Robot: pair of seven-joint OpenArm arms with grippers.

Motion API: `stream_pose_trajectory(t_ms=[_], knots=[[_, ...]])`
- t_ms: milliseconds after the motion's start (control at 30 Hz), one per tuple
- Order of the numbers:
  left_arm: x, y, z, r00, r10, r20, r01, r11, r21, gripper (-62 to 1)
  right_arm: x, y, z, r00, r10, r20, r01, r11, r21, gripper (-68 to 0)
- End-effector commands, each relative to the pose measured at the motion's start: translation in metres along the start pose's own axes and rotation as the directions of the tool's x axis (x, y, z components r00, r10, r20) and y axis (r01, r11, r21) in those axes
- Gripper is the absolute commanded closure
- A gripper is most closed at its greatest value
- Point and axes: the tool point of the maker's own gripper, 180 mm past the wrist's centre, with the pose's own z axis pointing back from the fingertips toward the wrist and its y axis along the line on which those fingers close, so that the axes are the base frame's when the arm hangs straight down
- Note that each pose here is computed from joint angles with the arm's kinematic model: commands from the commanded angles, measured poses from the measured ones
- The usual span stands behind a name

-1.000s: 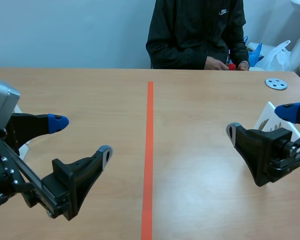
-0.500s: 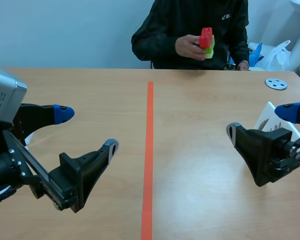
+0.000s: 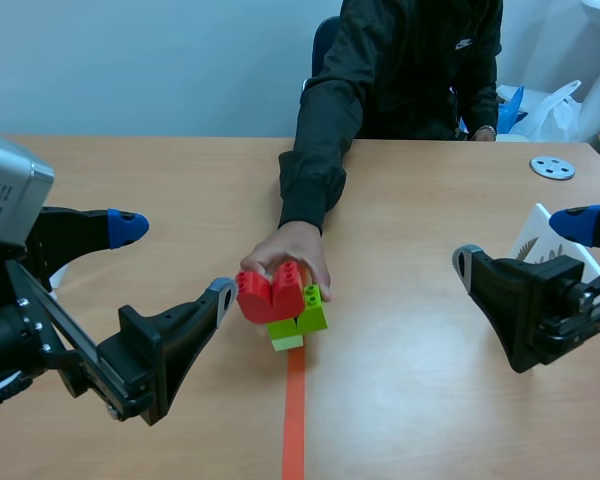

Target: Sort the leaf by its shape. The table is split by an orange tape line. A compound leaf with several leaflets goes to the left side, a simple leaf with one blade goes to the right side. Return to the home posture when a red brick is placed on the table.

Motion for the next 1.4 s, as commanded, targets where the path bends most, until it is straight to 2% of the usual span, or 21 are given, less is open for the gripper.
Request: stream_pose_trajectory(t_ms=[0, 267, 400, 1367], knots=[[0.0070, -0.0001, 0.0000, 1.000, 0.006, 0.028, -0.006, 1.000, 0.000, -62.3, 0.0140, -0.0018, -0.0004, 0.999, 0.022, 0.041, -0.022, 1.000, 0.000, -67.9], [0.0071, -0.0002, 0.0000, 1.000, 0.007, 0.029, -0.007, 1.000, 0.000, -62.3, 0.0140, -0.0018, -0.0004, 0.999, 0.022, 0.041, -0.022, 1.000, 0.000, -67.9], [0.0093, 0.0000, 0.0000, 0.999, 0.029, 0.041, -0.029, 1.000, 0.000, -62.3, 0.0141, -0.0018, -0.0004, 0.999, 0.022, 0.042, -0.022, 1.000, 0.000, -67.9], [0.0093, 0.0000, 0.0000, 0.999, 0.029, 0.041, -0.029, 1.000, 0.000, -62.3, 0.0140, -0.0018, -0.0004, 0.999, 0.022, 0.041, -0.022, 1.000, 0.000, -67.9]])
